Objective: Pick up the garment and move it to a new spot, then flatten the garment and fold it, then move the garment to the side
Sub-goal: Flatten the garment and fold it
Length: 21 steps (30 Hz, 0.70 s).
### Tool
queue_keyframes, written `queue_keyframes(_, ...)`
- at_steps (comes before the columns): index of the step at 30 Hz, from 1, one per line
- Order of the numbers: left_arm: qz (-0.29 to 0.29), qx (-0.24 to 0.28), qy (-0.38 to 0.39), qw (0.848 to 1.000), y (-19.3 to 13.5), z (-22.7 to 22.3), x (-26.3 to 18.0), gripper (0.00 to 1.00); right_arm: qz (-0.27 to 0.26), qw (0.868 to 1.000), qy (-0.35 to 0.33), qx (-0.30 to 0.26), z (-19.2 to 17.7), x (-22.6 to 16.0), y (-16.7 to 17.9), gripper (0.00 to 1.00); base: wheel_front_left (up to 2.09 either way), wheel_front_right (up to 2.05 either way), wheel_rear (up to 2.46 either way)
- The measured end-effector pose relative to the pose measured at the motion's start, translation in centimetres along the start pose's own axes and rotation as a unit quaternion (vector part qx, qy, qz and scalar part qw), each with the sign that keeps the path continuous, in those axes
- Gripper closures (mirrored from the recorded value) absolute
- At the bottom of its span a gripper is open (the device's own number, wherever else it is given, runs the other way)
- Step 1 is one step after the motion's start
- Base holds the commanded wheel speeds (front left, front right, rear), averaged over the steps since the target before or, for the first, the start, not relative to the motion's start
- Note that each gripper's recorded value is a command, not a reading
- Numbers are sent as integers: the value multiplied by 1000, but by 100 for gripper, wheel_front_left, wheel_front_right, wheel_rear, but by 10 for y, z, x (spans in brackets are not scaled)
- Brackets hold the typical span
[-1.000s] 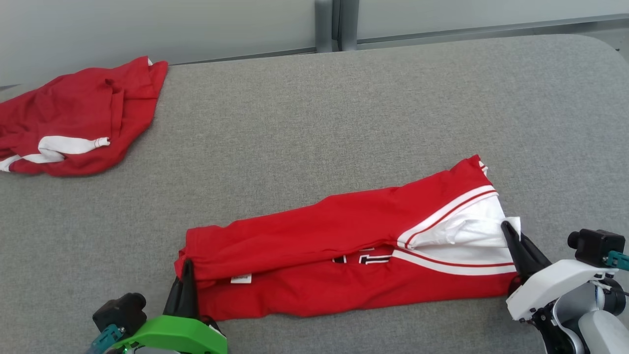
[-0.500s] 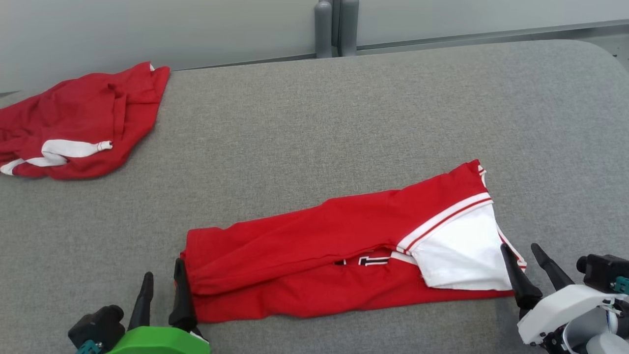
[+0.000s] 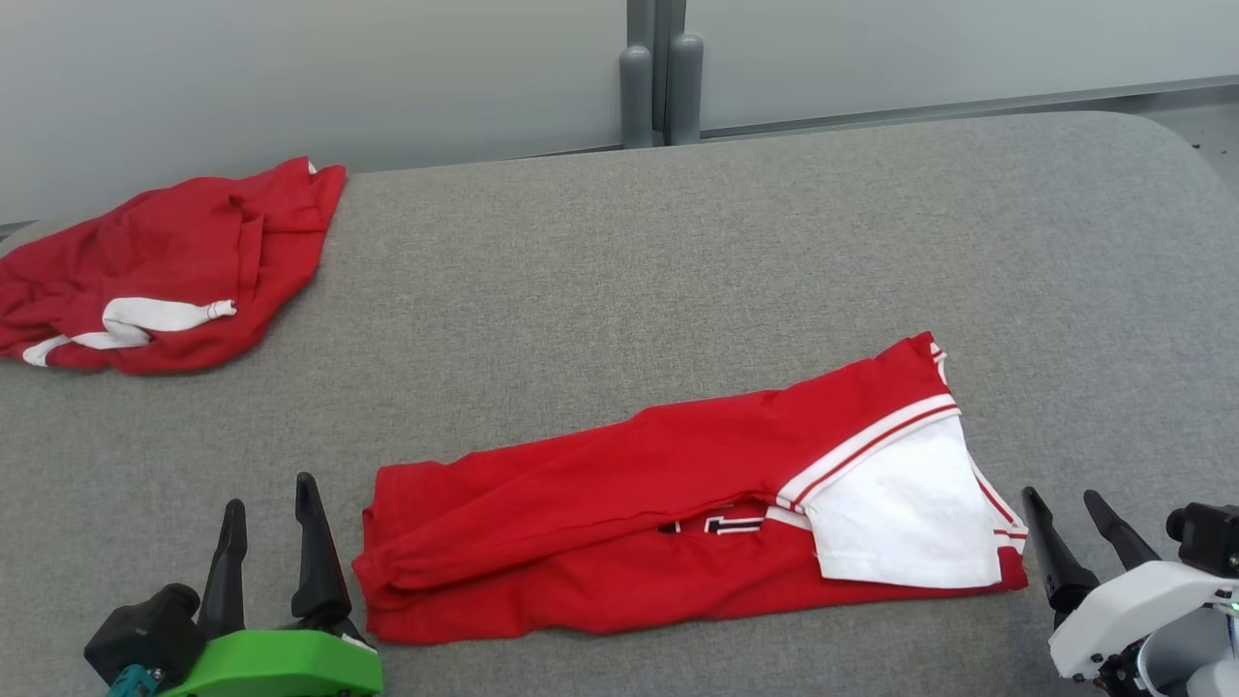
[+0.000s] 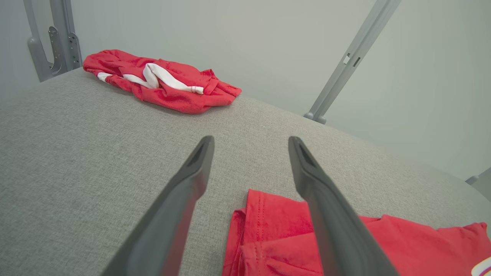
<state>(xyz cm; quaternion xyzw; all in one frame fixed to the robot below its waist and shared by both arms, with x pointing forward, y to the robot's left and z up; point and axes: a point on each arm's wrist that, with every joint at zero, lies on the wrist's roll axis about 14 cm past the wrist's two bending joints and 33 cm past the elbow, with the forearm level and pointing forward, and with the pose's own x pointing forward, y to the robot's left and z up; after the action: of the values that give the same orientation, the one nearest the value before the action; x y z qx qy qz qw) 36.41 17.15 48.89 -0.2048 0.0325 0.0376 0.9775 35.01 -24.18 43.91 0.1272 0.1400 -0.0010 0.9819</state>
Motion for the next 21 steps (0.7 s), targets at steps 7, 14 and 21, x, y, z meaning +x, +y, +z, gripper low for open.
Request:
queue_keyframes(7,7,-1,-16,1000,0,8,-5,0,-1,999,48,-17,-2,11,0,0,0,0,0)
queue_keyframes(14,22,3,-31,999,9,16,-11,0,33,993,108,-43,-7,29,22,0,0,0,0)
queue_keyframes(21,40,8,-43,998,20,24,-16,0,45,984,160,-57,-16,45,32,0,0,0,0)
